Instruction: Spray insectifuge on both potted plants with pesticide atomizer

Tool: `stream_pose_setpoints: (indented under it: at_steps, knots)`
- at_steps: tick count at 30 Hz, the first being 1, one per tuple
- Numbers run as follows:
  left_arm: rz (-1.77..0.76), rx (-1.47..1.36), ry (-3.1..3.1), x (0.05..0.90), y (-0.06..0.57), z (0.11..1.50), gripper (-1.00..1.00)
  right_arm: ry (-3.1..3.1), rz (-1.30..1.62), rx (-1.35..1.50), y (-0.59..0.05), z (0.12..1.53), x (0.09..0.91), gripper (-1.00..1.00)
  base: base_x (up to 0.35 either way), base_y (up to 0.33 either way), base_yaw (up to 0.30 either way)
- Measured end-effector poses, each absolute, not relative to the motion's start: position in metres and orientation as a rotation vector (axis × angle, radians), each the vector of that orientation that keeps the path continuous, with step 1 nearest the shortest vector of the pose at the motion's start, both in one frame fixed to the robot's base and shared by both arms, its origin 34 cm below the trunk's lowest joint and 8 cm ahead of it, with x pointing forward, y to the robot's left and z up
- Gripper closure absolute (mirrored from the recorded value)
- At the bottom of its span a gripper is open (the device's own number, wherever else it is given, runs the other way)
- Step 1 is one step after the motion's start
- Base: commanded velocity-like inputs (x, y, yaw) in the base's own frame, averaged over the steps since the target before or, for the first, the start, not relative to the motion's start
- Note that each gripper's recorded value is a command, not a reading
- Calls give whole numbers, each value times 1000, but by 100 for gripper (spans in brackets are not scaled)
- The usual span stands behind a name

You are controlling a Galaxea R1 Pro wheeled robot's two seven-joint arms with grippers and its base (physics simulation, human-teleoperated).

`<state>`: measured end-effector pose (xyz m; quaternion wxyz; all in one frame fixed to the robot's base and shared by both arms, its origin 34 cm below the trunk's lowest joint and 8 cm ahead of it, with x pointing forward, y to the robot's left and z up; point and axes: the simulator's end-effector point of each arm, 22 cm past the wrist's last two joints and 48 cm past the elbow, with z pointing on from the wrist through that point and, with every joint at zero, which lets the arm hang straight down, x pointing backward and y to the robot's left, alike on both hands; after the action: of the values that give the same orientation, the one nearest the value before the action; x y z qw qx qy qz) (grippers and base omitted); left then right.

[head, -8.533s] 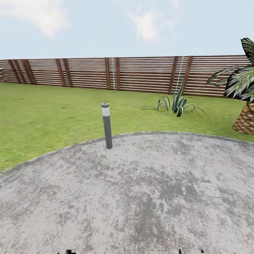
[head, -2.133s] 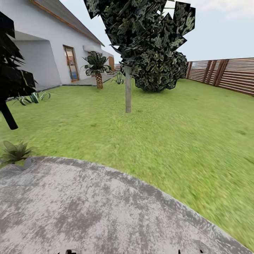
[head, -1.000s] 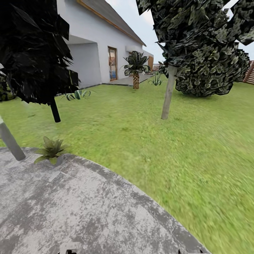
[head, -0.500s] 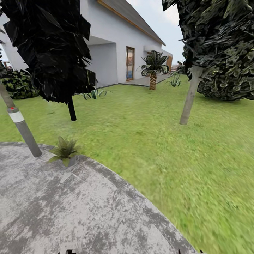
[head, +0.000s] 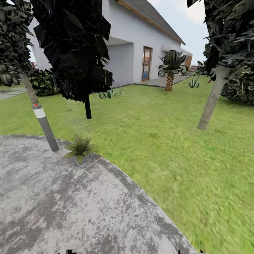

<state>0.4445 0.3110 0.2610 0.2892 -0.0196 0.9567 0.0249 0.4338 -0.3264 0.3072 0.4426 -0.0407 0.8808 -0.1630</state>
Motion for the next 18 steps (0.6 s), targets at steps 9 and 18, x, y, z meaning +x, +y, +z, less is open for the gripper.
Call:
stream_pose_setpoints:
  at_steps: [9,18]
  knots:
    - [67,-54,2552,445,311,261,100,2185,-404,-101,-326,307,434,-100,208,77,273]
    - [67,-54,2552,445,311,261,100,2185,-404,-101,-326,307,434,-100,299,177,273]
